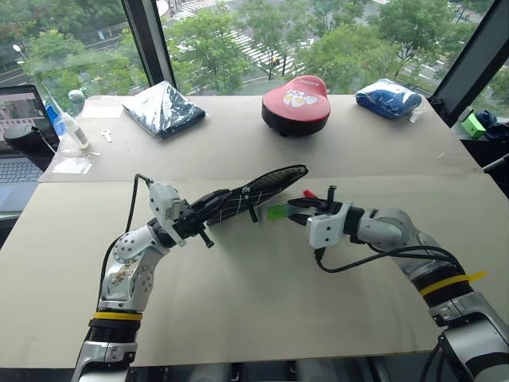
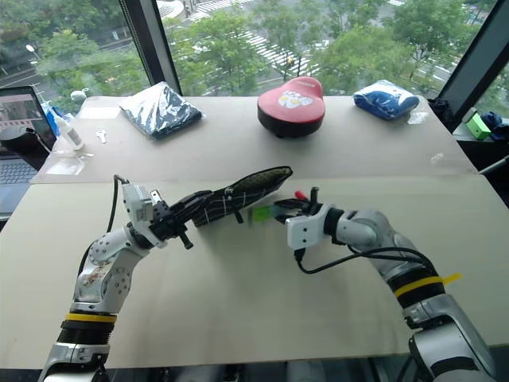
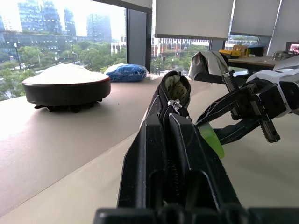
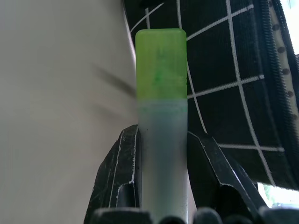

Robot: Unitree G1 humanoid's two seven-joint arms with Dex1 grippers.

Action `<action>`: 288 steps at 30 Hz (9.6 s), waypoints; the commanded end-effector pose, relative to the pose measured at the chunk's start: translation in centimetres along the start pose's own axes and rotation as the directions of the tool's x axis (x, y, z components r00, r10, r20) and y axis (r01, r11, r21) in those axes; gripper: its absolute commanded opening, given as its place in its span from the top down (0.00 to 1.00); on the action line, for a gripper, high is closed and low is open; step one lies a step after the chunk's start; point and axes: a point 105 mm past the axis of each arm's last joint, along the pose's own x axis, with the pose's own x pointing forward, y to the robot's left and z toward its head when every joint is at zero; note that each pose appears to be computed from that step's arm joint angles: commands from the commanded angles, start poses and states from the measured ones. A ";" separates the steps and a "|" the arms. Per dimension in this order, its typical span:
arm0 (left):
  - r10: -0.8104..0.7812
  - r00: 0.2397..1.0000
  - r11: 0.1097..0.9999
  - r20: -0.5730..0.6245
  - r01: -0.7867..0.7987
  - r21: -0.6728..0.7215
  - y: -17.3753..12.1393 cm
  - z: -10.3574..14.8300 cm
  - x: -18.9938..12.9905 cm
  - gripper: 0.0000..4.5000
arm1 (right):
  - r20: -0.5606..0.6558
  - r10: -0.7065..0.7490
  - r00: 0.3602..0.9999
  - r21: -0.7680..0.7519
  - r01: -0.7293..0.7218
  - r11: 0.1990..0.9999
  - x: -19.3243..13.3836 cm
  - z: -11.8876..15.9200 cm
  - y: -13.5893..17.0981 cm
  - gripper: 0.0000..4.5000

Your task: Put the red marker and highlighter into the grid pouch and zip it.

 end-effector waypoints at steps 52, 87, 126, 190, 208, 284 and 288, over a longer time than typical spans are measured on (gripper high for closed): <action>-0.201 0.979 0.978 -0.023 0.202 0.055 -4.2 -0.7 0.8 1.00 | -0.354 0.075 0.932 -0.394 -0.222 0.892 -3.2 -1.3 -5.7 0.78; -0.166 0.986 0.986 0.006 0.165 0.034 -4.1 -0.7 0.4 1.00 | 0.184 0.021 0.983 -0.355 0.047 0.934 3.1 4.4 -1.6 0.78; -0.166 0.986 0.986 -0.004 0.166 0.021 -4.4 -1.2 0.5 1.00 | -0.263 0.128 0.956 0.688 0.093 0.720 -5.7 -5.5 -2.4 0.31; -0.144 0.990 0.989 0.010 0.144 0.019 -4.6 -1.0 0.7 1.00 | -0.242 -0.024 0.970 -0.082 0.004 0.997 -8.0 -1.5 -10.3 0.89; -0.144 0.990 0.990 0.009 0.144 0.016 -4.4 -1.0 0.8 1.00 | -0.211 0.094 0.973 -0.013 -0.099 0.995 -8.3 -0.1 -6.2 0.89; -0.173 0.985 0.985 0.007 0.173 0.014 -4.8 -1.0 1.8 1.00 | 0.190 0.118 0.975 0.915 -0.220 0.339 1.7 5.4 2.0 0.31; -0.172 0.985 0.985 0.004 0.171 0.013 -4.7 -1.1 1.7 1.00 | 0.219 0.104 0.970 0.910 -0.242 0.336 2.2 6.2 1.4 0.31</action>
